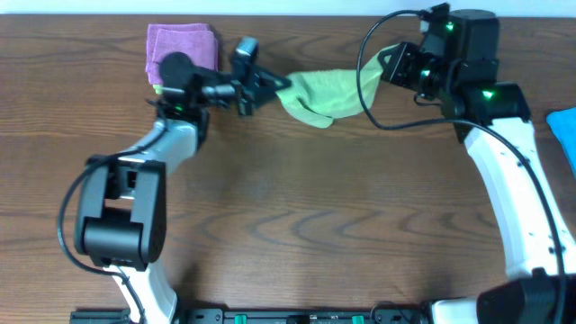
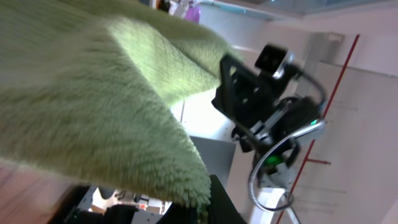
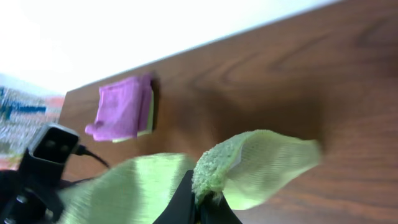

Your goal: Fold the cloth

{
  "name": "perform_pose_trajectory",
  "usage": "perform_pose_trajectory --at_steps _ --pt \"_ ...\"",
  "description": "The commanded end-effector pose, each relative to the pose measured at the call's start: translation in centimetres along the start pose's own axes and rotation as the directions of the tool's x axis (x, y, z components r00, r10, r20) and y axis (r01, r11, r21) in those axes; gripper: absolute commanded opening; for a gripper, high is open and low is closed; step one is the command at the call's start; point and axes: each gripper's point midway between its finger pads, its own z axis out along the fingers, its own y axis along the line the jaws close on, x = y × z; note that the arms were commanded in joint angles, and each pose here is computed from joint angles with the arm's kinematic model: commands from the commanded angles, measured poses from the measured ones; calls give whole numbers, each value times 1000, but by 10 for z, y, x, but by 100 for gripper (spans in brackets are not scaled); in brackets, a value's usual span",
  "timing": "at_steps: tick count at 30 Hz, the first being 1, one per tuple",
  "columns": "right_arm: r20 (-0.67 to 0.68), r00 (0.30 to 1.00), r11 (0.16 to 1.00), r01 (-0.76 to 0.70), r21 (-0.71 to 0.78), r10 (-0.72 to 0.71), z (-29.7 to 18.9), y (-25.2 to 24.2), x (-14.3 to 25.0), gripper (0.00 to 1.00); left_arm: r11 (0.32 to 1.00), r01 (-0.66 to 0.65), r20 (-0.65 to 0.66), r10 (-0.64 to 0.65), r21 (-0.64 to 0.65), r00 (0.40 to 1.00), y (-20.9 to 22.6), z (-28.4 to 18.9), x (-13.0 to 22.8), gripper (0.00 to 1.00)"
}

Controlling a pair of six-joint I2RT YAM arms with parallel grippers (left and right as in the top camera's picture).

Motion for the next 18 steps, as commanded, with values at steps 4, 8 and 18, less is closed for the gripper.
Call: perform_pose_trajectory --at_steps 4,8,18 --pt "38 998 998 56 -33 -55 -16 22 -4 2 996 75 -75 -79 -43 994 -8 -5 13 6" --pt "-9 999 998 45 -53 -45 -23 26 8 2 995 81 -102 -86 -59 991 -4 -3 18 6" --pt "44 995 995 84 52 -86 -25 19 3 1 988 145 -66 -149 -59 987 0 -15 8 6"
